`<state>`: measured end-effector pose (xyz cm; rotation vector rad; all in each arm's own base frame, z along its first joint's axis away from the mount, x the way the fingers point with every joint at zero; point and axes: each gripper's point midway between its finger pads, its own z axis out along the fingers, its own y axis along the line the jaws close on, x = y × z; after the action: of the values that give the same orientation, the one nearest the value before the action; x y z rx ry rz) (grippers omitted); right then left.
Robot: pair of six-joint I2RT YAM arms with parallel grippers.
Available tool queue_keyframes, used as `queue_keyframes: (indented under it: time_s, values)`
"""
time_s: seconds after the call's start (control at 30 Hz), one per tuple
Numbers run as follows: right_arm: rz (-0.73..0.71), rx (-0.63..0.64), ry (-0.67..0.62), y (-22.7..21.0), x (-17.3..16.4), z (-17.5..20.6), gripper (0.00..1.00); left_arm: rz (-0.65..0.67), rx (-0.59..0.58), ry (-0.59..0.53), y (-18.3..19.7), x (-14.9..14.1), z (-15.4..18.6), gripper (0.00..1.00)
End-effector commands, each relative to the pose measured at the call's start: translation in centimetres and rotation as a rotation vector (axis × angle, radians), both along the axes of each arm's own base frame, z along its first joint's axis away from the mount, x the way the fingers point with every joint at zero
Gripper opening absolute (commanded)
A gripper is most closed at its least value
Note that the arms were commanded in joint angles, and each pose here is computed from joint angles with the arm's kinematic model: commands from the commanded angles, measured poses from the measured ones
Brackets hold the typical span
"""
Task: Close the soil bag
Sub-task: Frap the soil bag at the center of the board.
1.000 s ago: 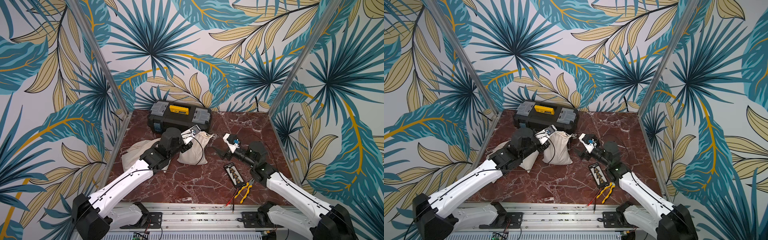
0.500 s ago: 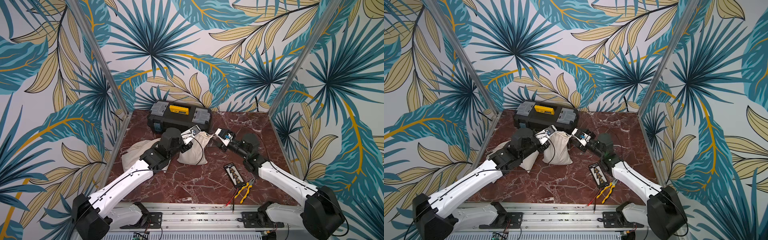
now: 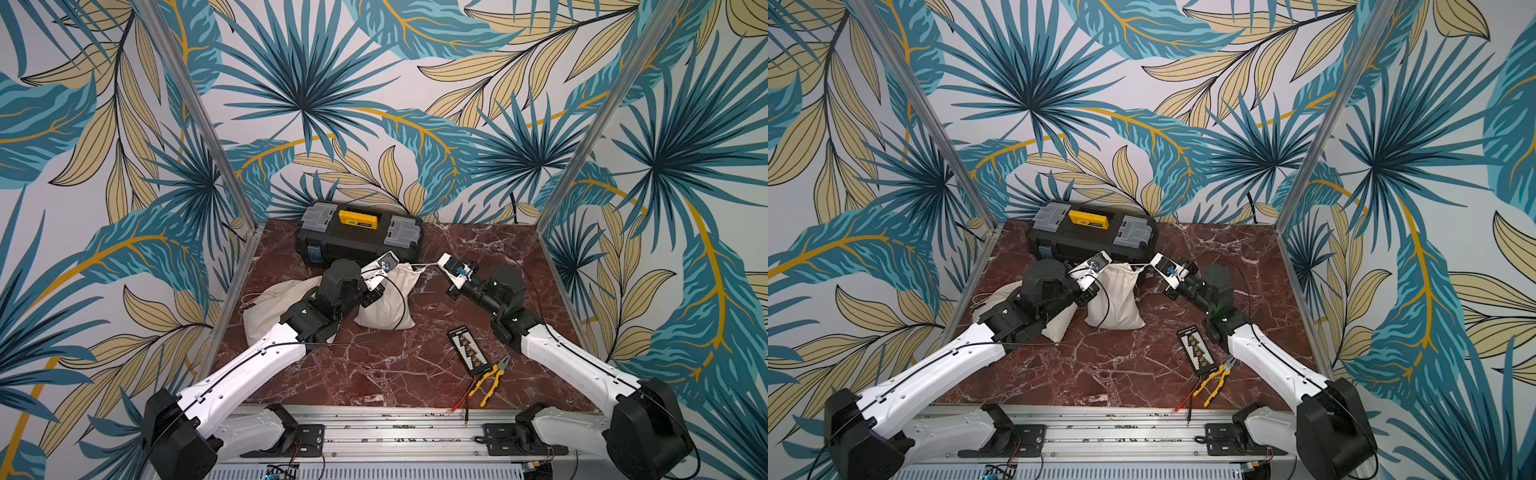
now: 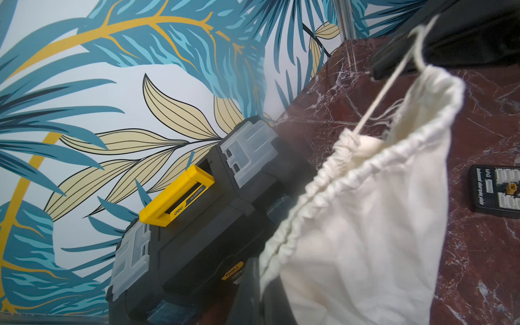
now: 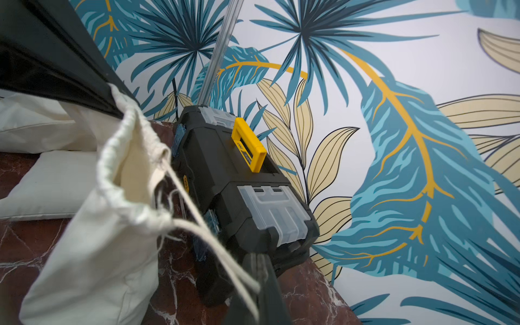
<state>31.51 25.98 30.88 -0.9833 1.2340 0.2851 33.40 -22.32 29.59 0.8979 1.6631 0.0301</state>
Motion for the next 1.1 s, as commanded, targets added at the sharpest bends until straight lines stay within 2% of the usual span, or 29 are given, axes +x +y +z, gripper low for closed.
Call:
queue_keyframes:
  time_s: [0.0,0.07,0.1,0.2,0.3,0.43,0.5,0.67,0.77,0.87,1.0,1.07]
  values:
    - [-0.18,0.113,-0.034,-4.3,1.4,3.5,0.0,0.305,-0.026,0.014,6.7,2.4,-1.3,0.02]
    - [-0.113,0.118,-0.005,-3.4,0.7,4.3,0.0,0.338,-0.048,0.029,7.5,2.6,-1.9,0.05]
    - [-0.071,0.129,0.012,-2.7,0.3,4.6,0.0,0.33,-0.06,0.033,7.3,2.6,-1.8,0.11]
    - [0.03,0.14,0.022,-0.3,-1.2,5.7,0.0,0.213,-0.128,0.054,5.2,1.9,-0.9,0.28]
    - [0.086,0.151,0.012,1.4,-2.2,7.1,0.0,0.04,-0.206,0.042,1.9,0.3,1.2,0.5]
    - [0.127,0.156,0.01,2.9,-2.6,8.3,0.0,-0.114,-0.265,0.007,-1.3,-1.6,4.3,0.58]
    - [0.136,0.153,0.011,3.4,-2.6,8.6,0.0,-0.182,-0.292,-0.007,-2.8,-2.4,5.9,0.66]
    - [0.146,0.148,0.017,4.3,-2.6,9.1,0.0,-0.326,-0.324,-0.004,-6.2,-3.8,7.7,0.78]
    - [0.148,0.143,0.019,4.5,-2.8,9.2,0.0,-0.37,-0.346,-0.012,-7.4,-3.8,8.4,0.8]
    - [0.15,0.149,0.018,4.5,-2.9,9.5,0.0,-0.361,-0.336,-0.001,-8.3,-2.7,8.2,0.78]
    - [0.154,0.155,0.017,4.3,-3.3,9.9,0.0,-0.314,-0.321,0.016,-9.0,-0.7,6.8,0.66]
    - [0.148,0.157,0.015,4.1,-3.4,10.2,0.0,-0.303,-0.314,0.031,-9.4,-0.2,6.1,0.64]
